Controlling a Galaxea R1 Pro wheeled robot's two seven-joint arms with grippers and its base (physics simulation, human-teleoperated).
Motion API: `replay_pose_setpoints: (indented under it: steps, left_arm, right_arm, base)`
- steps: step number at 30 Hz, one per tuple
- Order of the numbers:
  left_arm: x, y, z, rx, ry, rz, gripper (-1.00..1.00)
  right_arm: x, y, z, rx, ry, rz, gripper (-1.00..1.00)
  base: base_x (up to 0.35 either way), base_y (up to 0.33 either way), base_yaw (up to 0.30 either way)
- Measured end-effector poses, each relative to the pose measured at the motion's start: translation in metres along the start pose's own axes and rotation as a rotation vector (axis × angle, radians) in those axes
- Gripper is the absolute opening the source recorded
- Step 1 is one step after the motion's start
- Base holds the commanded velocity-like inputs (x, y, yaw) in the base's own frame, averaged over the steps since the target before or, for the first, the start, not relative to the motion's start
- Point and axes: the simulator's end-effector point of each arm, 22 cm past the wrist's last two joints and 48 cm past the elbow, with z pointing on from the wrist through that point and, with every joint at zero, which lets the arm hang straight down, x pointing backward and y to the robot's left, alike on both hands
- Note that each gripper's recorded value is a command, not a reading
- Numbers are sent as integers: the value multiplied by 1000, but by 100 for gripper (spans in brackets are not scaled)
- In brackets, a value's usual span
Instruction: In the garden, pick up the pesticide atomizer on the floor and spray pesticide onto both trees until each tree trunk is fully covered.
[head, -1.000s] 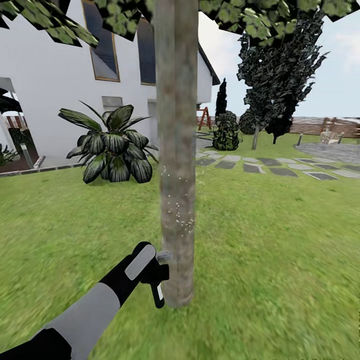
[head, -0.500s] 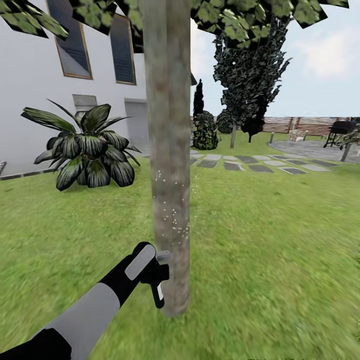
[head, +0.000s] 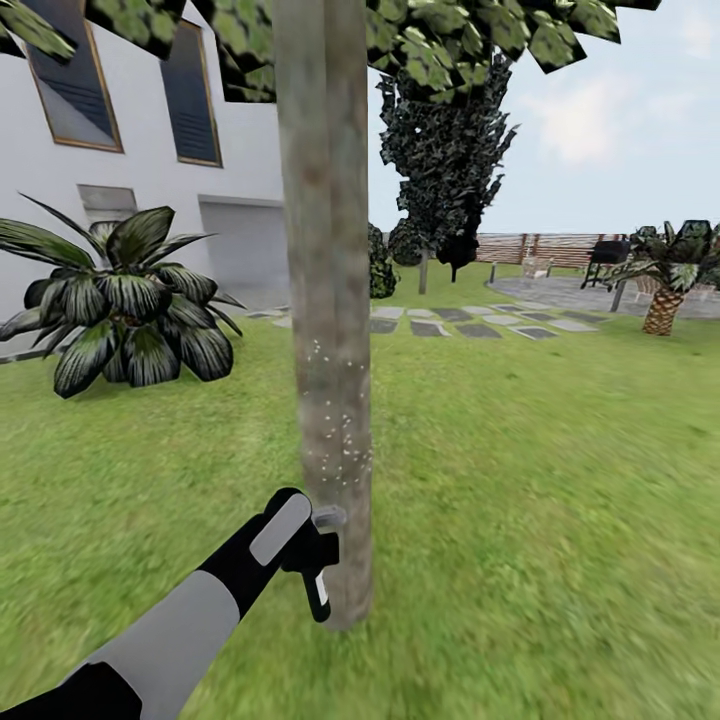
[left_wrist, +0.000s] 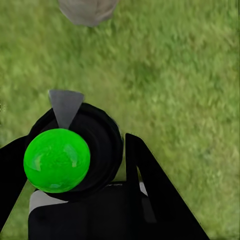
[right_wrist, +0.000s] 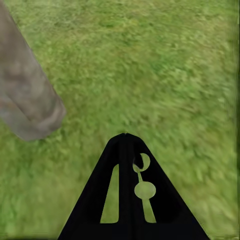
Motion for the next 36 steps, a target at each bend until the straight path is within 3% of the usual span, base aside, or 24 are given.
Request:
replay_pose_setpoints:
  steps: [10, 29, 31, 32, 33, 36]
  left_arm:
    - [1, -1, 0, 3, 1, 0, -100]
    - [3, 0, 5, 6, -12, -16, -100]
    - [4, 0, 6, 7, -11, -14, -100]
    - [9, 2, 10, 1, -6, -9, -100]
    - [12, 3, 12, -1, -3, -7, -100]
    - [17, 2, 15, 8, 3, -4, -100]
  right_arm:
    - [0, 0, 0, 0, 0, 0, -100]
    - [0, -6, 1, -9, 11, 3, -100]
    - [5, -6, 4, -36, 49, 0, -100]
    - [15, -12, 9, -80, 150, 21, -100]
    - [18, -15, 11, -102, 198, 57, -100]
    - [19, -15, 12, -157, 264, 134, -100]
  base:
    - [-129, 303, -276]
    - [75, 334, -275]
    - [73, 335, -273]
    - [73, 335, -273]
    - [73, 335, -273]
    - [72, 335, -264]
